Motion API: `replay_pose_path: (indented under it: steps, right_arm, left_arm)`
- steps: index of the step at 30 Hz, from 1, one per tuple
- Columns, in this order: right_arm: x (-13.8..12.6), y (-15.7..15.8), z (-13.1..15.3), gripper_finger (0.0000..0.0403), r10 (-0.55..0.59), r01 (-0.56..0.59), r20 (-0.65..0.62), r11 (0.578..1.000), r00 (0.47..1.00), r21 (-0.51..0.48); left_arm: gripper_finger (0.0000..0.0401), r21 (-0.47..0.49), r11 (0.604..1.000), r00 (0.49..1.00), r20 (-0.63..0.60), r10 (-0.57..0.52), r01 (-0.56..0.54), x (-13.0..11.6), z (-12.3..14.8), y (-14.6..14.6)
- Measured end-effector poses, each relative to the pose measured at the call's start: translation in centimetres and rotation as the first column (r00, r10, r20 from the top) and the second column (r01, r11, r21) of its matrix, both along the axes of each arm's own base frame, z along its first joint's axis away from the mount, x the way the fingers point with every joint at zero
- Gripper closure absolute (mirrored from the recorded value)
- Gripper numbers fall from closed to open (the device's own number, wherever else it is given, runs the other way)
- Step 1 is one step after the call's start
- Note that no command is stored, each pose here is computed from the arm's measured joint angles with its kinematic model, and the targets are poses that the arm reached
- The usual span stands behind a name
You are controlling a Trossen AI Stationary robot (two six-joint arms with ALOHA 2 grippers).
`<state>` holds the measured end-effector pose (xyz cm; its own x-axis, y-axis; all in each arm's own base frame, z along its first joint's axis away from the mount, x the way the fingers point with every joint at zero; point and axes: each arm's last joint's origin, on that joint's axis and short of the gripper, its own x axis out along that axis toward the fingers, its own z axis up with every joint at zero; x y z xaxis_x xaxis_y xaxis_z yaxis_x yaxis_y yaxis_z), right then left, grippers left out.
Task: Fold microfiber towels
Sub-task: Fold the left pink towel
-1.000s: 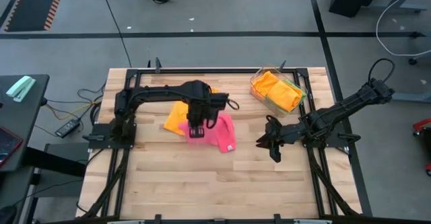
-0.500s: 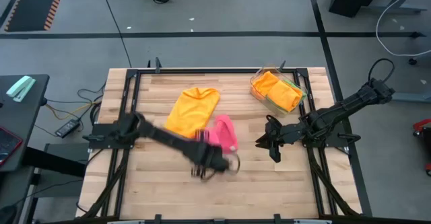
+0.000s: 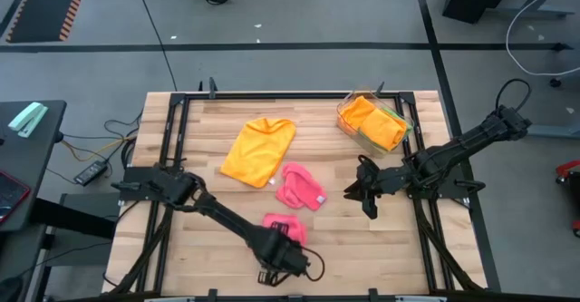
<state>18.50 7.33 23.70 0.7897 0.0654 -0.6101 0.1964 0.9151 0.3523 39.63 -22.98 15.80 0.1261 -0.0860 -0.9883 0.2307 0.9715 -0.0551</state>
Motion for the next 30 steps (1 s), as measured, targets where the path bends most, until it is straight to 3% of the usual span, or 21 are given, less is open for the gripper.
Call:
replay_pose_path:
  steps: [3, 6, 11, 16, 25, 30]
  right_arm:
    - [0.1, 0.2, -0.1, 0.0309, 0.007, -0.007, -0.004, 1.000, 1.000, 0.018]
    - [0.6, 0.7, -0.4, 0.0309, 0.032, -0.032, 0.002, 0.999, 0.999, 0.017]
    - [2.3, 2.6, -1.7, 0.0309, 0.063, -0.064, 0.027, 0.997, 0.998, 0.039]
    - [4.7, 5.0, -3.8, 0.0309, 0.093, -0.099, 0.081, 0.992, 0.992, 0.076]
    - [8.9, 9.7, -6.5, 0.0309, 0.139, -0.143, 0.064, 0.988, 0.988, 0.065]
    - [10.7, 12.7, -8.0, 0.0309, 0.153, -0.155, 0.039, 0.987, 0.987, 0.045]
  left_arm:
    - [0.0182, -0.079, 0.996, 0.999, 0.013, 0.033, -0.032, -0.3, 1.6, -0.3]
    - [0.0121, -0.097, 0.995, 0.999, 0.036, 0.037, -0.034, -0.9, 4.2, 0.1]
    - [0.0079, -0.078, 0.997, 0.995, 0.099, 0.027, -0.020, -1.9, 7.3, 0.7]
    - [0.0097, 0.000, 1.000, 0.996, 0.089, 0.025, -0.025, -2.3, 7.6, 1.3]
    - [0.0165, 0.010, 1.000, 0.995, 0.095, -0.012, 0.011, -2.7, 8.3, 1.6]
    - [0.0199, 0.015, 0.996, 0.989, 0.120, -0.091, 0.090, -2.9, 8.1, 0.9]
